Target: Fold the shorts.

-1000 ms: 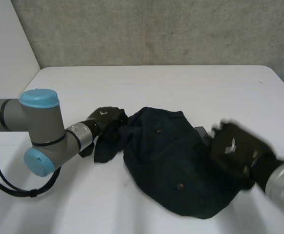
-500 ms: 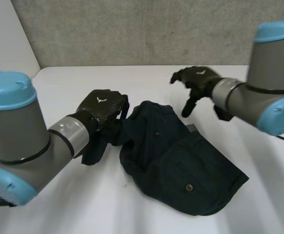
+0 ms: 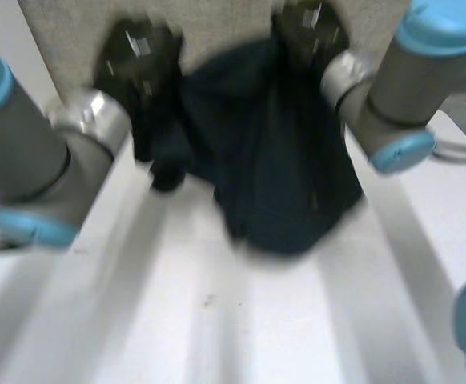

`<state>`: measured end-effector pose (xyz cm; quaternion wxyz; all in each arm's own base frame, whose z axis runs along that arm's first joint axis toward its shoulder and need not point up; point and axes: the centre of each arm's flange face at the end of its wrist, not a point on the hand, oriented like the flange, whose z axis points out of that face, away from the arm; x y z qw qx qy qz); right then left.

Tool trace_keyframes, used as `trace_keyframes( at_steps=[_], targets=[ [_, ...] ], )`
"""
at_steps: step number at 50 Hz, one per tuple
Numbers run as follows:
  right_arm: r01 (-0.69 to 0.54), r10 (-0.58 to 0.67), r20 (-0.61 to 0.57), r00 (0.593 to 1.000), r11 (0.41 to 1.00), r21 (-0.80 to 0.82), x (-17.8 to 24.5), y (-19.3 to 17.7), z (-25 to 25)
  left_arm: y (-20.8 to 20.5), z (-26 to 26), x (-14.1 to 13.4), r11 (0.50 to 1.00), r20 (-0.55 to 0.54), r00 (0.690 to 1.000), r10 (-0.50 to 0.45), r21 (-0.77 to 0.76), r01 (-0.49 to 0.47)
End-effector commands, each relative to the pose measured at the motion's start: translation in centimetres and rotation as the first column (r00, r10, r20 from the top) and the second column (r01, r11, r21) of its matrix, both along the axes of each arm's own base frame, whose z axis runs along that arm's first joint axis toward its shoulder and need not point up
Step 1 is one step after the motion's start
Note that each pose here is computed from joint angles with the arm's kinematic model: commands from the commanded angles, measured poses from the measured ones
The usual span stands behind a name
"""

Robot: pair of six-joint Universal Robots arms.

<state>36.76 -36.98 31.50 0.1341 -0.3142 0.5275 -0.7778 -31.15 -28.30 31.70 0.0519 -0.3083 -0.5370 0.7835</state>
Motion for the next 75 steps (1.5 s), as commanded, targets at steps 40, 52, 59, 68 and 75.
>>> trace_keyframes(
  at_steps=[40,52,59,68,75],
  targets=[
    [0.078,0.079,-0.42,0.904,0.936,0.344,-5.9,11.9,-15.4,10.0,-15.3,1.9,0.928,0.283,0.957,-0.067,0.37,-0.045],
    [0.168,-0.07,-0.22,0.973,0.866,0.47,-10.7,12.0,-10.9,9.0,-10.4,6.0,0.92,0.078,0.992,0.101,0.371,-0.123],
    [0.154,-0.053,-0.213,0.976,0.858,0.49,-10.8,13.1,-11.1,6.9,-11.3,8.6,0.83,-0.038,0.971,0.237,0.527,-0.182],
    [0.128,-0.006,-0.266,0.964,0.887,0.444,-10.0,14.3,-14.2,5.1,-15.3,9.2,0.673,-0.046,0.953,0.301,0.718,-0.178],
    [0.078,0.058,-0.391,0.918,0.943,0.323,-7.7,15.3,-17.3,4.6,-17.2,8.4,0.637,-0.017,0.96,0.28,0.751,-0.173]
  ],
)
